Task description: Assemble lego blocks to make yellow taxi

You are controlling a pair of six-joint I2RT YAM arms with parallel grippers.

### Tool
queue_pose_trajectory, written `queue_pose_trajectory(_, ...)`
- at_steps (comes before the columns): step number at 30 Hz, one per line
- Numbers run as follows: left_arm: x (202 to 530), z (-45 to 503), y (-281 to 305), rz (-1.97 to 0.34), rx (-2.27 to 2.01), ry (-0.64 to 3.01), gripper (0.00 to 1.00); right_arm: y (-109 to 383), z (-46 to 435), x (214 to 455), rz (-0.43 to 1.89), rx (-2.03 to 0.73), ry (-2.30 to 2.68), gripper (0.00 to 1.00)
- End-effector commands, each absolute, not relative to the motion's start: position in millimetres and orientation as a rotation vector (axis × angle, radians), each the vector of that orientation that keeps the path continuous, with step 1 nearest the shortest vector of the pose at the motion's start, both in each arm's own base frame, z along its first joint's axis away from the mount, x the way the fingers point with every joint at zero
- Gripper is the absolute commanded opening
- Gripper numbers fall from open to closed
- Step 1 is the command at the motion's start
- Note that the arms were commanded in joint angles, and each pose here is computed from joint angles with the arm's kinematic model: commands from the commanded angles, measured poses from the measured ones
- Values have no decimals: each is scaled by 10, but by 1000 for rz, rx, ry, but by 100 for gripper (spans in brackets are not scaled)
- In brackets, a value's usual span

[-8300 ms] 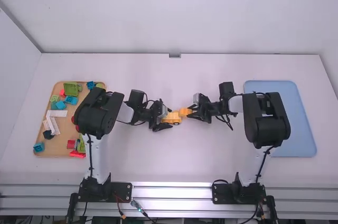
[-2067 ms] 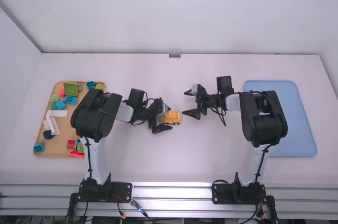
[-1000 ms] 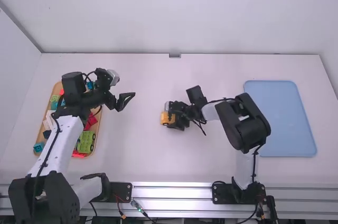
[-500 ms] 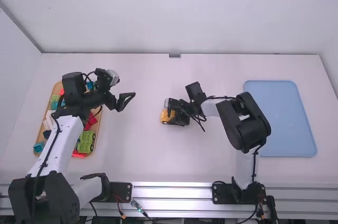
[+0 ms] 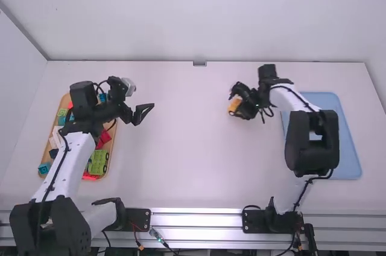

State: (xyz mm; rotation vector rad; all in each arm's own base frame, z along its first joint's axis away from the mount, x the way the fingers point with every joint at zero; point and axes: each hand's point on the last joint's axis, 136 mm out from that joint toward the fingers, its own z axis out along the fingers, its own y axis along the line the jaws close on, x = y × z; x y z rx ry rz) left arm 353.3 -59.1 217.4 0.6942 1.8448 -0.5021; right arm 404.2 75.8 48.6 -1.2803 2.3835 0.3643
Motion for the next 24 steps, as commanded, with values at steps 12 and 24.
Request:
queue_pose_trajectory(12, 3623, 2216, -478, -401, 667, 1840, 99, -1232, 554, 4051, 270, -356, 2544, 23)
queue_pose_trajectory(24, 3618, 2241, -536, -417, 683, 1824, 99, -1774, 107, 3790, 114, -19, 2540, 99)
